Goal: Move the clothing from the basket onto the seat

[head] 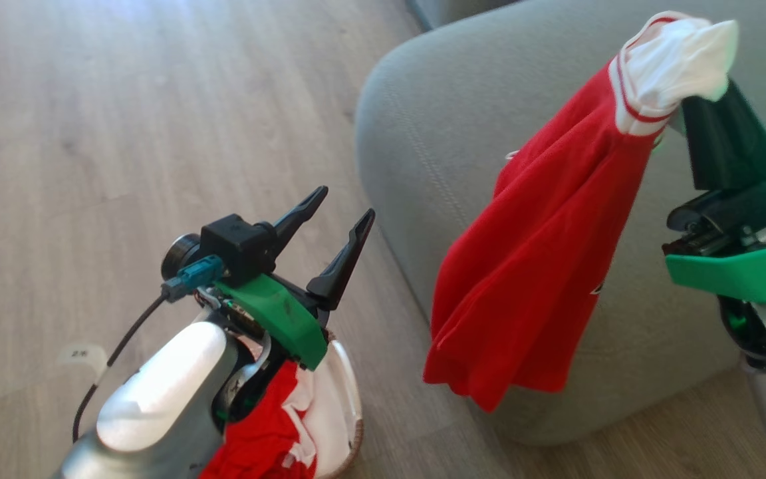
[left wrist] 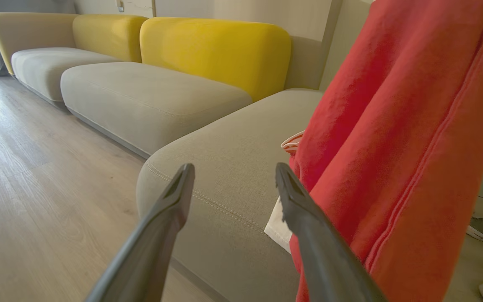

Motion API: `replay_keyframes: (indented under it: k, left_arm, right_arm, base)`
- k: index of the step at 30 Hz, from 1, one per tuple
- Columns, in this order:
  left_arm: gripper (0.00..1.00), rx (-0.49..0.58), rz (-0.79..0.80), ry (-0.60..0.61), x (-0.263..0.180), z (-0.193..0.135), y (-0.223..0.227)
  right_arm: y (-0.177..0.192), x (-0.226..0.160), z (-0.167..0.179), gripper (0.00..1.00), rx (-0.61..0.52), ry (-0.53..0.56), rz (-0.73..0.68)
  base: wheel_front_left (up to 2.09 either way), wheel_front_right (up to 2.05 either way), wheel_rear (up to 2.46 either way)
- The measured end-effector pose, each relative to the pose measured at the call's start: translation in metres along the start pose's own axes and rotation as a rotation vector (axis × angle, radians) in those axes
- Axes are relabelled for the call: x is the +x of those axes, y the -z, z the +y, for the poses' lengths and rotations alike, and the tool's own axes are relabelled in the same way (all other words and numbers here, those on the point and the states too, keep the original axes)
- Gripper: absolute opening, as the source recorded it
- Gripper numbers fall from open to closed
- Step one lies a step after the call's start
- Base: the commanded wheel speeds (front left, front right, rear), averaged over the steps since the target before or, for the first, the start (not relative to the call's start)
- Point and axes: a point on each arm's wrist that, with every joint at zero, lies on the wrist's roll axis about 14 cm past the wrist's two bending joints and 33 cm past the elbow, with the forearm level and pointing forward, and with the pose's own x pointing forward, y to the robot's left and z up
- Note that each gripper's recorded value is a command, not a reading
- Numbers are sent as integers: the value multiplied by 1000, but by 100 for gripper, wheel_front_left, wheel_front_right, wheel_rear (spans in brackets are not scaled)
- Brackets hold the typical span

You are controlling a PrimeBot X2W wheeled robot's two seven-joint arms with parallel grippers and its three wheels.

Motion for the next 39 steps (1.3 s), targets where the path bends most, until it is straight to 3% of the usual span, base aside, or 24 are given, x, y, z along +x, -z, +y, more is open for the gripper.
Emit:
replay_keyframes:
  k: [11,23,32,39]
  left_arm:
    - [100,-33,10,146,32,-39,14]
    - [100,-71,19,213,44,-56,23]
    - [100,-89,48,198,43,-45,36]
    - [100,-100,60,168,43,-23,43]
  right_arm:
    - [-27,-31,-29,0,-93,106,-7]
    - [-38,-35,-37,0,-154,122,0]
    - [-62,24,-42,0,-235,-10,-64]
    - [-48,78,-62,0,-288,-61,-14]
  base:
    - [0,0,0]
    - [0,0,0]
    - [0,0,0]
    - [0,0,0]
